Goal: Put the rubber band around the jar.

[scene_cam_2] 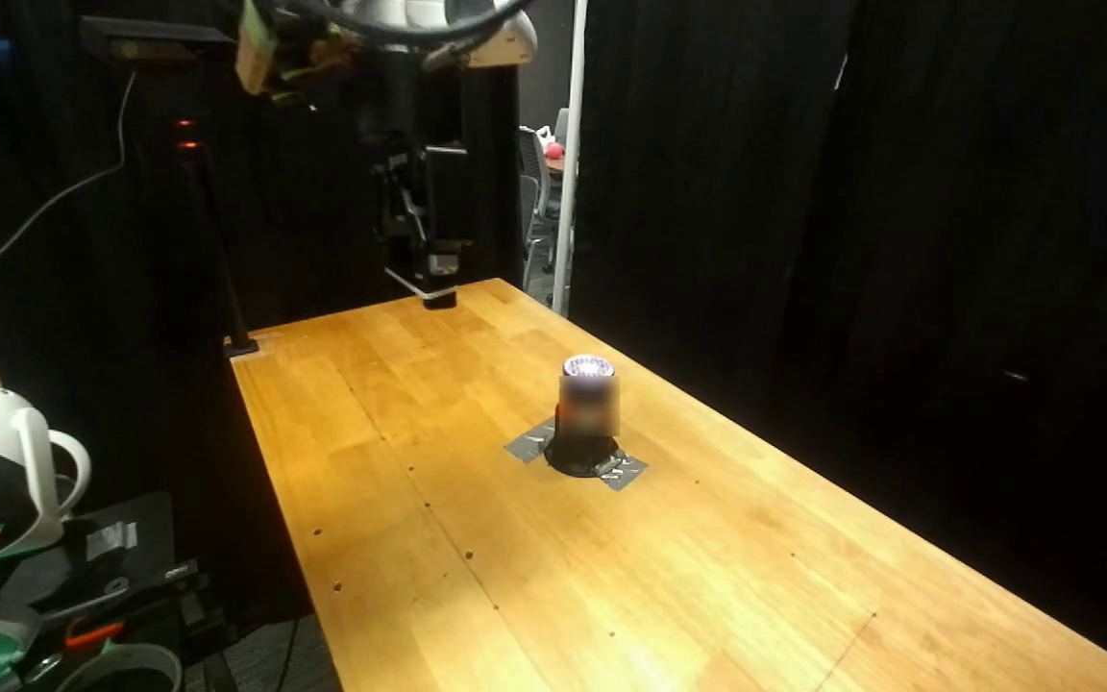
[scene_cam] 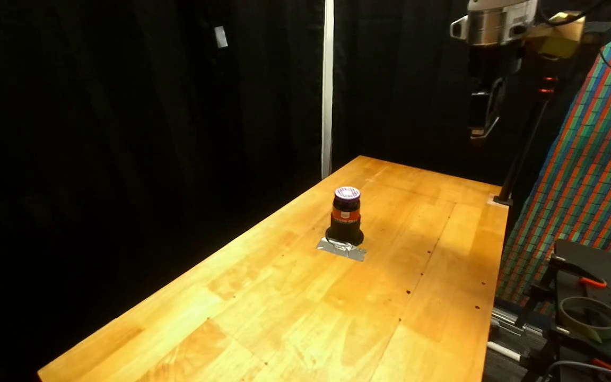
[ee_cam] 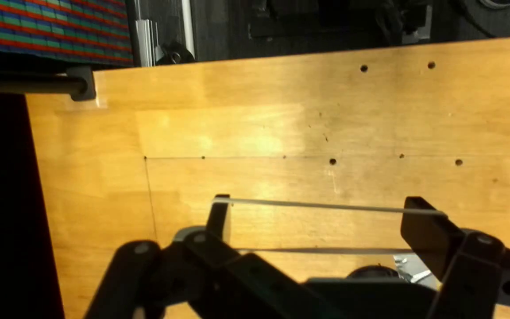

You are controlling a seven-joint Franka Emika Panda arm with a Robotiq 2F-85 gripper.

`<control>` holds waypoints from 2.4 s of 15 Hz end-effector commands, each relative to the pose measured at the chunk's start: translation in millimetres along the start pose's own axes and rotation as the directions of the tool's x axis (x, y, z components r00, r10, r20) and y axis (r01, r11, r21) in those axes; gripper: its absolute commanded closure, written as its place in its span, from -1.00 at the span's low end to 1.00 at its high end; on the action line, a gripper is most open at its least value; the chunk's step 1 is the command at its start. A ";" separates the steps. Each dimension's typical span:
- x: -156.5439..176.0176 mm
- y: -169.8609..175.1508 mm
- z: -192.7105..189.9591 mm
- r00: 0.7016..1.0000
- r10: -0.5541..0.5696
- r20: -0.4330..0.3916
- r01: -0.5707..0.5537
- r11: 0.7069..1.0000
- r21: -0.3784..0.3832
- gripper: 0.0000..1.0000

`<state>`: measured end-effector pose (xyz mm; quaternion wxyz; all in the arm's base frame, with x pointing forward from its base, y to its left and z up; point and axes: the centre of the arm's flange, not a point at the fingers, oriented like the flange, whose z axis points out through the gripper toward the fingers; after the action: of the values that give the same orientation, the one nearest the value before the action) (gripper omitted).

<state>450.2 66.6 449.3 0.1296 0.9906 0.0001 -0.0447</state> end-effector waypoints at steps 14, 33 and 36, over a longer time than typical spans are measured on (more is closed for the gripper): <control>178.7 -100.4 66.3 0.966 0.100 -0.237 -0.054 0.980 0.191 -1.00; 258.3 -94.5 137.5 0.963 0.164 -0.214 -0.131 0.978 0.161 -1.00; 254.8 -92.6 147.8 0.973 0.160 -0.166 -0.132 0.977 0.168 -1.00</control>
<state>682.1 116.9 262.3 0.0605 0.9938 -0.0602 0.0712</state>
